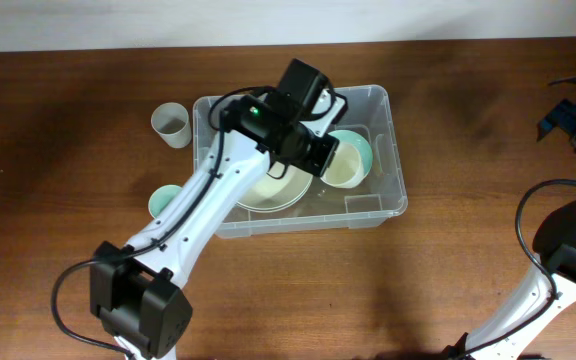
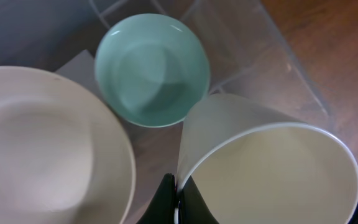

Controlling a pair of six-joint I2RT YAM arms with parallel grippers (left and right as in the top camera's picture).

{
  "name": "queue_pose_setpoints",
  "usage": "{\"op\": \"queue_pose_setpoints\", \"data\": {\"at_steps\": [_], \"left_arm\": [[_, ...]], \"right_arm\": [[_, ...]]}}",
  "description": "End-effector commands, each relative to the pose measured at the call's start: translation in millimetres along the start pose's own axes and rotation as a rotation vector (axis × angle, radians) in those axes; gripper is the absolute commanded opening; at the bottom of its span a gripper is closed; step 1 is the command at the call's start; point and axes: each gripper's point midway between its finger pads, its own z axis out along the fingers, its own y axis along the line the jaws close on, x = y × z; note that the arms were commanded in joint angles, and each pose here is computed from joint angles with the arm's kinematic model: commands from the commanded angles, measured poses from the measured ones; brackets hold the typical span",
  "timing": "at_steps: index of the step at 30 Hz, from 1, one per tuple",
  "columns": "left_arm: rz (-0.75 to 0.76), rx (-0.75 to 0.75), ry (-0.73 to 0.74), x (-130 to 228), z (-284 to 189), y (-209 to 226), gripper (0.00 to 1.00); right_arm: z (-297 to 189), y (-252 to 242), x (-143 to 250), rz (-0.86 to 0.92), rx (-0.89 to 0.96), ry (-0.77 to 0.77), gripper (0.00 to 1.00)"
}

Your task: Pack container

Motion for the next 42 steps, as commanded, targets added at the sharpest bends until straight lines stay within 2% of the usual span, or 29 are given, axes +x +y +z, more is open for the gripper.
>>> {"op": "queue_pose_setpoints", "data": {"at_steps": [1,23,42], "left_arm": [[0.041,-0.004,-0.014,-5.1,-0.9,-8.0,0.01],[0.02,-0.009,0.113,15.8,53.2,1.9,0.01],[0.003,-0.015,0.197,34.2,71.1,7.7,0.01]], "right_arm": [[-11.7,-1.2,1.1,0.006,-0.008,-0.027,0.99],[-11.7,-1.2,1.1,0.006,-0.008,-0.027,0.99],[-11.7,-1.2,1.1,0.006,-0.008,-0.027,0.99]]}}
